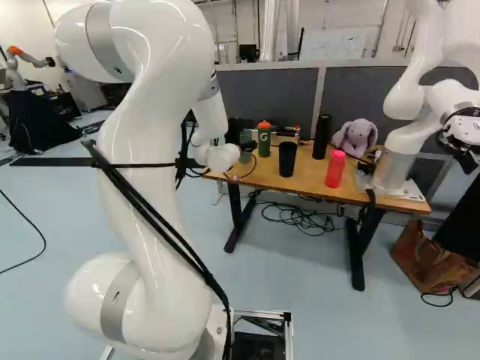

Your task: Place the green cup on the table

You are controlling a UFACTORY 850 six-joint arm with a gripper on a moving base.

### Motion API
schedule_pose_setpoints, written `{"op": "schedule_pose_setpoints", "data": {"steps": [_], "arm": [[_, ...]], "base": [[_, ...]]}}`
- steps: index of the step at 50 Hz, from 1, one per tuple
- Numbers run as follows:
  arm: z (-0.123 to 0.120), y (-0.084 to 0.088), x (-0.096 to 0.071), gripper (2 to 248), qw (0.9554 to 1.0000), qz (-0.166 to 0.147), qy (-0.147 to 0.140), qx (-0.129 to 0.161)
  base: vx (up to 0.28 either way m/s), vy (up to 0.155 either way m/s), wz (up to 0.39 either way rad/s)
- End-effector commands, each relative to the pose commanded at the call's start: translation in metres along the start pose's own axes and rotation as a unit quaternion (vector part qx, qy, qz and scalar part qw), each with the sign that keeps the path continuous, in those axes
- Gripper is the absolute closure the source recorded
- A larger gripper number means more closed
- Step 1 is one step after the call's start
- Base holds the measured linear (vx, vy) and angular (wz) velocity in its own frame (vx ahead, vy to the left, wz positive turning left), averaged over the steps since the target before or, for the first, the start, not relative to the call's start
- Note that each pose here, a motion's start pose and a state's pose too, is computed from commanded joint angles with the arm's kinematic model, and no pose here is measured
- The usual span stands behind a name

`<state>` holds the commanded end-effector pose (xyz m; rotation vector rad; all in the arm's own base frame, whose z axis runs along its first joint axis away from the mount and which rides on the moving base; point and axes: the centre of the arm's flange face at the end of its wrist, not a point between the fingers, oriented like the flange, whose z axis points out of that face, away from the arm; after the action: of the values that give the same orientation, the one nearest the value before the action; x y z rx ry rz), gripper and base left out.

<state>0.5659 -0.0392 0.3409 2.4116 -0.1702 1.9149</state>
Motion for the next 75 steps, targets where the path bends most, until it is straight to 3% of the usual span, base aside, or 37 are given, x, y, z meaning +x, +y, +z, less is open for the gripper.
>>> {"op": "schedule_pose_setpoints", "data": {"steps": [22,30,31,36,37,41,42,46,47,58,75], "arm": [[0.051,-0.004,-0.022,124,1.0000,-0.001,-0.003,0.002],[0.057,-0.005,-0.025,121,1.0000,-0.001,-0.004,0.002],[0.057,-0.005,-0.026,93,1.0000,-0.001,-0.004,0.002],[0.058,-0.005,-0.026,93,1.0000,-0.001,-0.004,0.002],[0.058,-0.005,-0.026,60,1.0000,-0.001,-0.004,0.002],[0.058,-0.005,-0.026,60,1.0000,-0.001,-0.004,0.002],[0.058,-0.005,-0.026,25,1.0000,-0.001,-0.004,0.002],[0.058,-0.005,-0.026,25,1.0000,-0.001,-0.004,0.002],[0.058,-0.005,-0.026,3,1.0000,-0.001,-0.004,0.002],[0.055,-0.005,-0.023,3,1.0000,-0.001,-0.003,0.002],[0.020,-0.005,-0.008,3,1.0000,-0.001,-0.001,0.004]], "base": [[0.000,0.000,0.000],[0.000,0.000,0.000],[0.000,0.000,0.000],[0.000,0.000,0.000],[0.000,0.000,0.000],[0.000,0.000,0.000],[0.000,0.000,0.000],[0.000,0.000,0.000],[0.000,0.000,0.000],[0.000,0.000,0.000],[0.000,0.000,0.000]]}}
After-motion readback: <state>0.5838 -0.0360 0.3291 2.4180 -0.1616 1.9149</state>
